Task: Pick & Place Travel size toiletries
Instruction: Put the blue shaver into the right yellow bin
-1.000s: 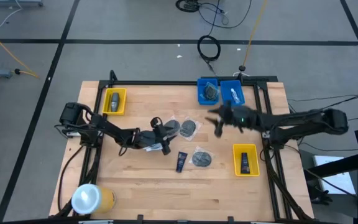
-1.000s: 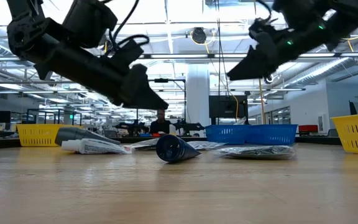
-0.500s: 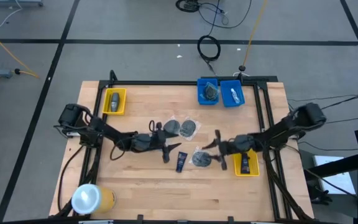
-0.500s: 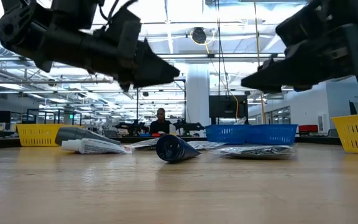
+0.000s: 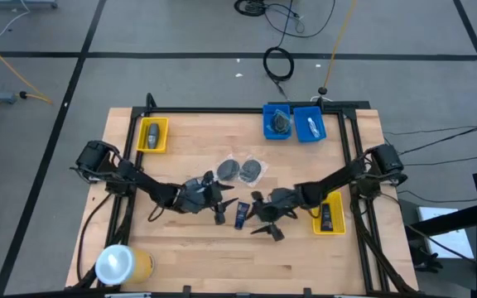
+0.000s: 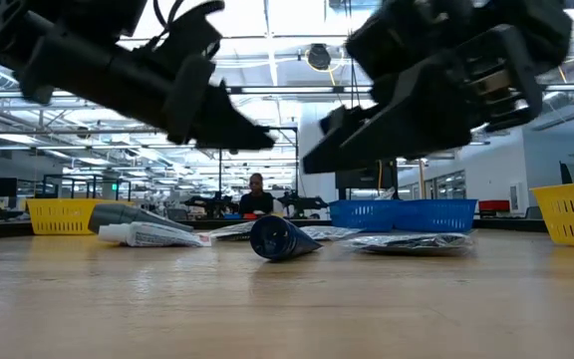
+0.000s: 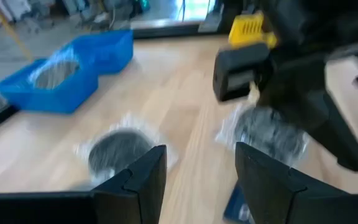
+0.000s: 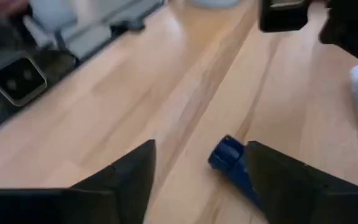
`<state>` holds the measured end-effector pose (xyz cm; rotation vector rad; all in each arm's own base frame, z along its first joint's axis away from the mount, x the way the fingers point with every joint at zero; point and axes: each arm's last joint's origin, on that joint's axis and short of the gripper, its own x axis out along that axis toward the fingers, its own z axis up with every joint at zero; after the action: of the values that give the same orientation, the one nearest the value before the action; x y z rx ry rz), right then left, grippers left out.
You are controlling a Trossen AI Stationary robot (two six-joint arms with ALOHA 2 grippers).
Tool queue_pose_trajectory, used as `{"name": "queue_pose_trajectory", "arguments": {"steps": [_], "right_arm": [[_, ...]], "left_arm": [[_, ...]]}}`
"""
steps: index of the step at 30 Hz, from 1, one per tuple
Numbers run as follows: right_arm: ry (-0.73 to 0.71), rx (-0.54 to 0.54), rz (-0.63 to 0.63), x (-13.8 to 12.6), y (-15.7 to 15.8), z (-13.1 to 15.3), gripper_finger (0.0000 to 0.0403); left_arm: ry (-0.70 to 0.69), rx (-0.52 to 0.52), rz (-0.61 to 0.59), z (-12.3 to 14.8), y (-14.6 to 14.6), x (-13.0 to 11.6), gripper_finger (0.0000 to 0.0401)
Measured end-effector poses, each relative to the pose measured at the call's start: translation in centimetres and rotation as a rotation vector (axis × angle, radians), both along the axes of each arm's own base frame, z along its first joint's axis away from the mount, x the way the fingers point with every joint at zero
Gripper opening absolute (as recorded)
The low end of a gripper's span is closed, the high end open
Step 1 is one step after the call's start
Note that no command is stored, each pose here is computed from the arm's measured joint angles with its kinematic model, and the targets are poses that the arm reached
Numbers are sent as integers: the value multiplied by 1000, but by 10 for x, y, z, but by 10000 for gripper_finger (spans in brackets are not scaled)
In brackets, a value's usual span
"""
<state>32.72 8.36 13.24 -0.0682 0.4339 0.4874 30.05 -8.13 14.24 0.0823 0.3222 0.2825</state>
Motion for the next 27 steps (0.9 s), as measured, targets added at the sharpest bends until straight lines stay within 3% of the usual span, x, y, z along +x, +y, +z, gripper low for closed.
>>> {"name": "queue_pose_trajectory", "arguments": {"steps": [5, 9, 20, 27], "right_arm": [[54, -104, 67, 21, -7, 0, 294], [77, -171, 98, 34, -19, -9, 313], [71, -177, 163, 56, -50, -32, 309], [100, -153, 172, 56, -55, -42, 280]], "left_arm": [[84, -43, 53, -11, -4, -7, 188], [144, -74, 65, -17, -7, -12, 188], [290, -207, -167, -26, -15, -17, 188], [285, -219, -187, -25, -16, -16, 188]]}}
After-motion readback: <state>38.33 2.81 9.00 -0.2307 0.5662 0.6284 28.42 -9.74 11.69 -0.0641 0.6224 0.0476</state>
